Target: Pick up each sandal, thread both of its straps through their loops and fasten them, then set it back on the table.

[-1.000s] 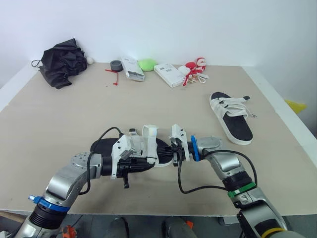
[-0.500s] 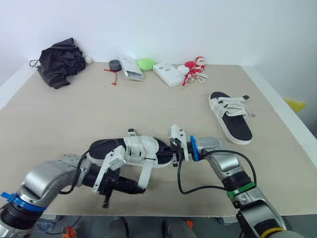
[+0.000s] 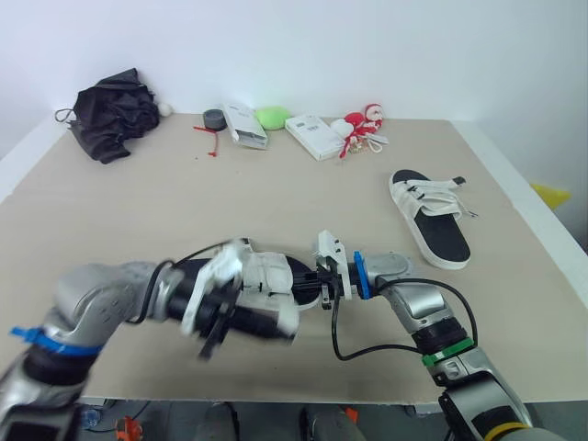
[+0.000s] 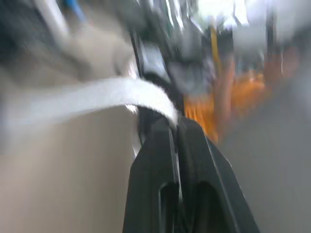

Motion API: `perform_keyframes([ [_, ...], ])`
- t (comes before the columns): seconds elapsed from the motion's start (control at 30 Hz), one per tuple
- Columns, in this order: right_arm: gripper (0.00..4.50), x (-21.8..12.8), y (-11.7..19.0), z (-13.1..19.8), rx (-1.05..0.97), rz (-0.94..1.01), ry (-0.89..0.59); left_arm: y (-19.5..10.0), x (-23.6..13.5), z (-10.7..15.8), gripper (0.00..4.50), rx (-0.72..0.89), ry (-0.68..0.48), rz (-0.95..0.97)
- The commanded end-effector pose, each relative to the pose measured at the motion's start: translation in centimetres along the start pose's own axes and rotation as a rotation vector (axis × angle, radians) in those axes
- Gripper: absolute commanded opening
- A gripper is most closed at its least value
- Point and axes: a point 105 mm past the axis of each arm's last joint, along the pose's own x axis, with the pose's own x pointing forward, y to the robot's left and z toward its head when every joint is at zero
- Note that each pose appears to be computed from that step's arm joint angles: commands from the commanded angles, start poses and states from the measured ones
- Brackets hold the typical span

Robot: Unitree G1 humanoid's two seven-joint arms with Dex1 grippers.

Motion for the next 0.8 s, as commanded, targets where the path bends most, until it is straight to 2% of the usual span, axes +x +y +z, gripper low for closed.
perform_keyframes([
  [0.03, 0.00, -0.1, 0.2, -5.0, 0.138, -0.033, 0.143, 3.4, -1.6, 3.5, 0.03, -0.081, -0.198, 0.168],
  [0.17, 0.00, -0.1, 0.2, -5.1, 0.137, -0.036, 0.144, 7.1, -2.3, 2.9, 0.03, -0.241, -0.224, 0.324],
  [0.3, 0.00, -0.1, 0.2, -5.1, 0.136, -0.037, 0.145, 8.0, -2.1, 1.7, 0.03, -0.349, -0.195, 0.326],
  [0.43, 0.00, -0.1, 0.2, -5.1, 0.135, -0.037, 0.145, 7.8, -1.5, 1.2, 0.03, -0.377, -0.152, 0.291],
  [0.5, 0.00, -0.1, 0.2, -5.1, 0.136, -0.039, 0.143, 8.8, -1.7, 1.0, 0.03, -0.390, -0.159, 0.337],
  [0.6, 0.00, 0.0, 0.3, -5.1, 0.137, -0.040, 0.141, 10.6, -2.3, 0.5, 0.94, -0.402, -0.168, 0.446],
  [0.7, 0.00, -0.1, 0.4, -5.2, 0.139, -0.041, 0.142, 12.2, -3.1, -0.3, 2.25, -0.426, -0.159, 0.547],
  [0.8, 0.00, -0.2, 0.4, -5.3, 0.141, -0.043, 0.143, 12.3, -2.9, -0.2, 2.25, -0.422, -0.153, 0.549],
])
